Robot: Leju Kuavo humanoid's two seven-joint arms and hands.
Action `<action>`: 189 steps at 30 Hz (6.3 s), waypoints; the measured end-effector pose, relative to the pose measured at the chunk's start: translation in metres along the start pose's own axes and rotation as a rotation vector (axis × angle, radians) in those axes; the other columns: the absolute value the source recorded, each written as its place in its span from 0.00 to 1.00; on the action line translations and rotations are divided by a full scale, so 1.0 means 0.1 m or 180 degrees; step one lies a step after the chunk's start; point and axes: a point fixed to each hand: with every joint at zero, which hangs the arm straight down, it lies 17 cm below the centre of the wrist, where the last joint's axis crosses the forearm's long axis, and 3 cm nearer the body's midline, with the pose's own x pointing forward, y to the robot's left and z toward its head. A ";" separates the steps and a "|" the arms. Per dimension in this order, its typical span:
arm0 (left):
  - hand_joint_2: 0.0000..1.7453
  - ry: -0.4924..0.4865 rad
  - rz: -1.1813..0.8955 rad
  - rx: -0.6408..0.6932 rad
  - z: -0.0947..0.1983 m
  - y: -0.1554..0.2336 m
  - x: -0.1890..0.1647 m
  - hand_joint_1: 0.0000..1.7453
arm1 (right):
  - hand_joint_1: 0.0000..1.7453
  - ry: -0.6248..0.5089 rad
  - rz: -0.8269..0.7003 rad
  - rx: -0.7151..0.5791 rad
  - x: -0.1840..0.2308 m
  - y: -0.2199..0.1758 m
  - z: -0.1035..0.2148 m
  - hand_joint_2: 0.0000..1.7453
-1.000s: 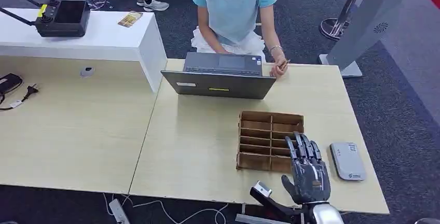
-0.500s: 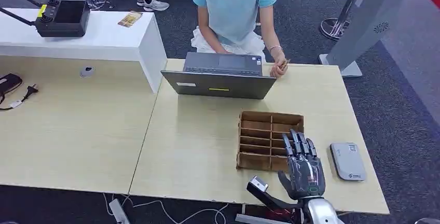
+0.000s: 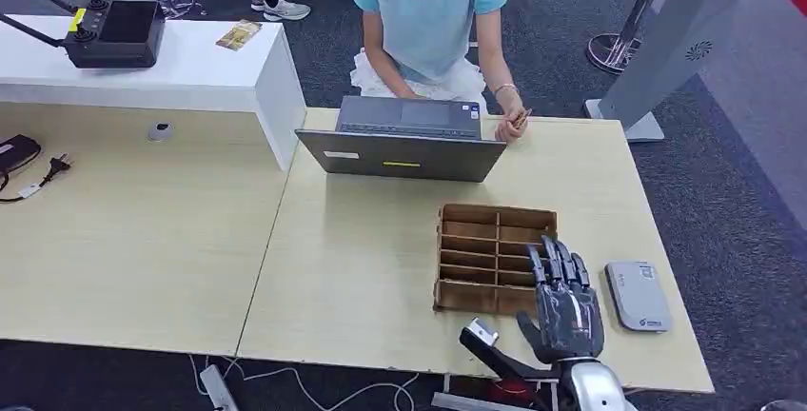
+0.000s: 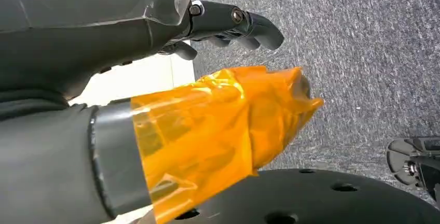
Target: Pass the card to the sensor for recognition and then transmit it.
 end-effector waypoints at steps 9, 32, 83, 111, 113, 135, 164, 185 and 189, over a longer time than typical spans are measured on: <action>0.00 0.0000 -0.0007 0.0006 0.00 0.01 0.00 0.00 | 0.19 0.0091 0.0008 0.0025 -0.10 0.03 0.02 1.00; 0.00 -0.0002 -0.0024 0.0014 -0.01 0.03 -0.01 0.00 | 0.17 0.0122 -0.0004 0.0112 -0.12 0.10 0.05 1.00; 0.00 -0.0015 -0.0012 0.0008 -0.01 0.03 0.00 0.00 | 0.68 0.0108 -0.0017 0.0215 -0.12 0.23 0.03 1.00; 0.00 -0.0033 0.0009 0.0030 -0.01 0.04 0.00 0.00 | 0.87 0.0012 -0.0340 -0.0111 0.03 0.00 -0.03 1.00; 0.00 -0.0036 0.0018 0.0033 -0.02 0.04 0.00 0.00 | 0.86 0.0003 -0.0382 -0.0149 0.04 -0.04 -0.04 1.00; 0.00 -0.0028 0.0069 0.0067 -0.02 0.07 0.00 0.00 | 0.94 -0.0052 -0.1259 -0.0367 0.06 -0.38 -0.01 1.00; 0.00 -0.0061 0.0096 0.0091 -0.02 0.08 0.01 0.00 | 1.00 -0.0364 -0.1501 -0.0940 0.07 -1.07 -0.15 1.00; 0.00 -0.0075 0.0130 0.0057 -0.02 0.07 0.02 0.00 | 1.00 -0.0679 -0.1256 -0.1566 -0.02 -1.95 -0.78 1.00; 0.00 -0.0078 0.0126 0.0058 -0.02 0.07 0.02 0.00 | 1.00 -0.0725 -0.1202 -0.1597 -0.03 -2.08 -0.91 1.00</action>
